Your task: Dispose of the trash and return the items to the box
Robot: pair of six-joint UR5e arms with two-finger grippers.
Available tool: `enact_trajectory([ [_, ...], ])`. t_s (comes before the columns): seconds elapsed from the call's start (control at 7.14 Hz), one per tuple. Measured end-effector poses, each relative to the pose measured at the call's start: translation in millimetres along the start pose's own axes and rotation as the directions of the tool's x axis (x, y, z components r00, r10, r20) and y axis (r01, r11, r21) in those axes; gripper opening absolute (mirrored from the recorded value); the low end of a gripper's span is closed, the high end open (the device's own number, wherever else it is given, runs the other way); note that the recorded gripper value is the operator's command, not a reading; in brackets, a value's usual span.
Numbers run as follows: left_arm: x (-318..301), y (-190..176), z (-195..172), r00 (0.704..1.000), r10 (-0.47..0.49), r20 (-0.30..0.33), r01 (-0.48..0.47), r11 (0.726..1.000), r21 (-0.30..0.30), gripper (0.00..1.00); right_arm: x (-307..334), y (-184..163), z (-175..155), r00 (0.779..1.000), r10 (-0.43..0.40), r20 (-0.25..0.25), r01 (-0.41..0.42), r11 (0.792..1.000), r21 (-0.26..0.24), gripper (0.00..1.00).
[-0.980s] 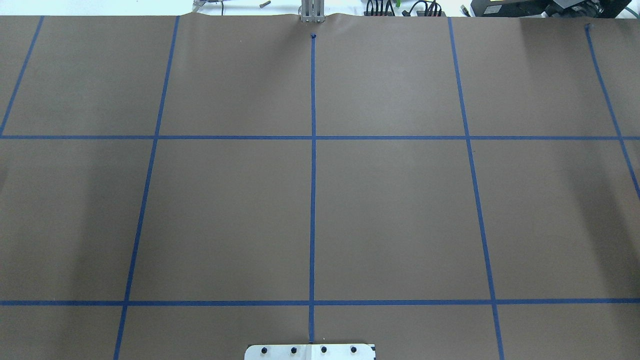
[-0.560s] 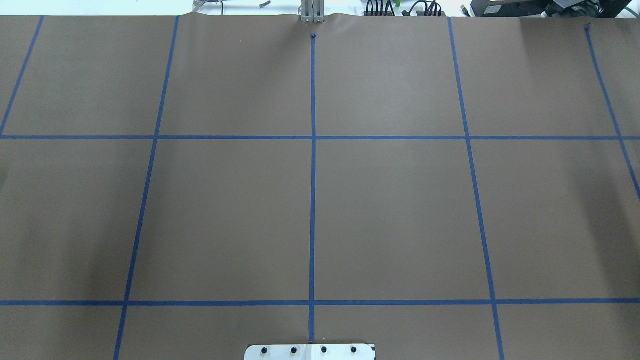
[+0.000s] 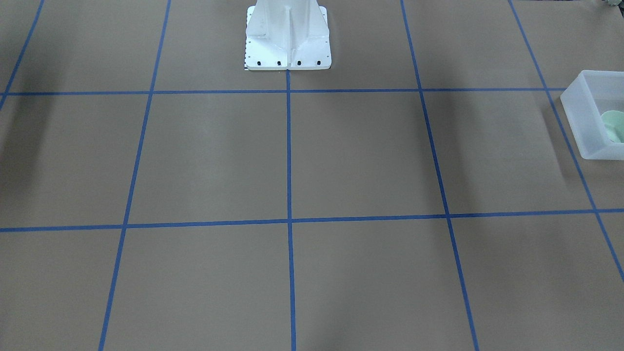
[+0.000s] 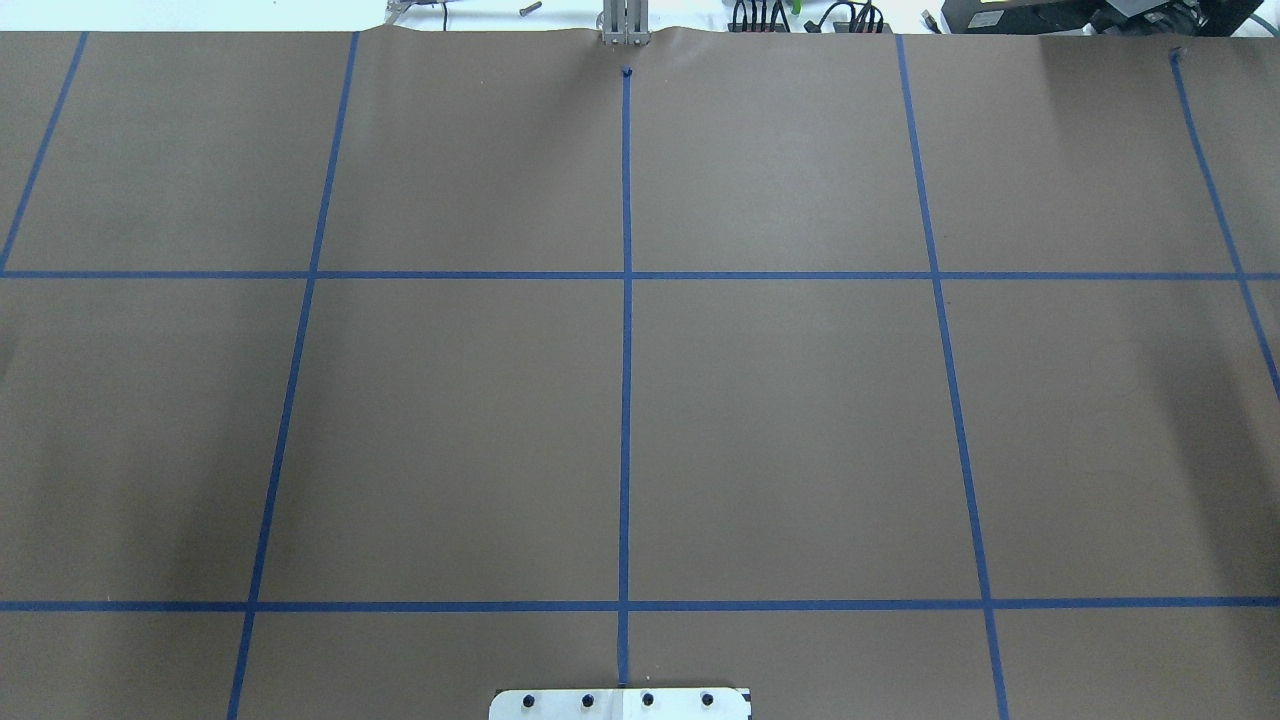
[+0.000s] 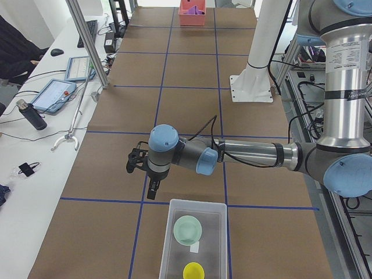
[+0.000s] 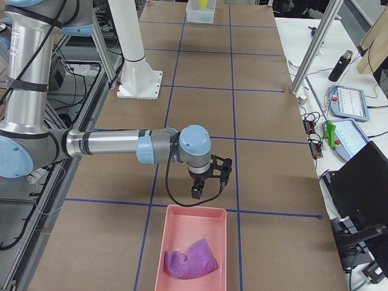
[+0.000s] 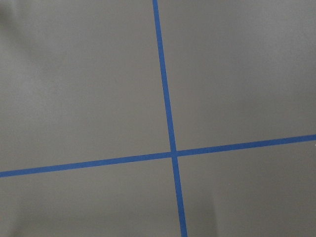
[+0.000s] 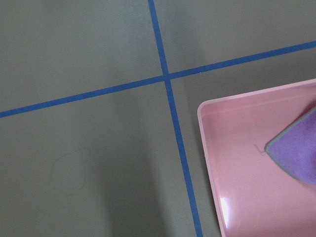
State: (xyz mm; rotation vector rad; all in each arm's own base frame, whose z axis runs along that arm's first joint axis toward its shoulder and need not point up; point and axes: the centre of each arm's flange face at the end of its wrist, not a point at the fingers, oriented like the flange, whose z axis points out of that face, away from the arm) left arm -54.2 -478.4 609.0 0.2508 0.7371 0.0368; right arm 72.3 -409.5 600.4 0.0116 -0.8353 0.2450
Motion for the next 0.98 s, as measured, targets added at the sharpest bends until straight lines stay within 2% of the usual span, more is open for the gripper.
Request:
enact_trajectory([
  [0.98, -2.7, 2.6, 3.5, 1.000, -0.004, 0.000, 0.004, 1.000, -0.007, 0.99, -0.4, -0.4, -0.2, 1.000, -0.002, 0.000, 0.002, 1.000, 0.001, 1.00],
])
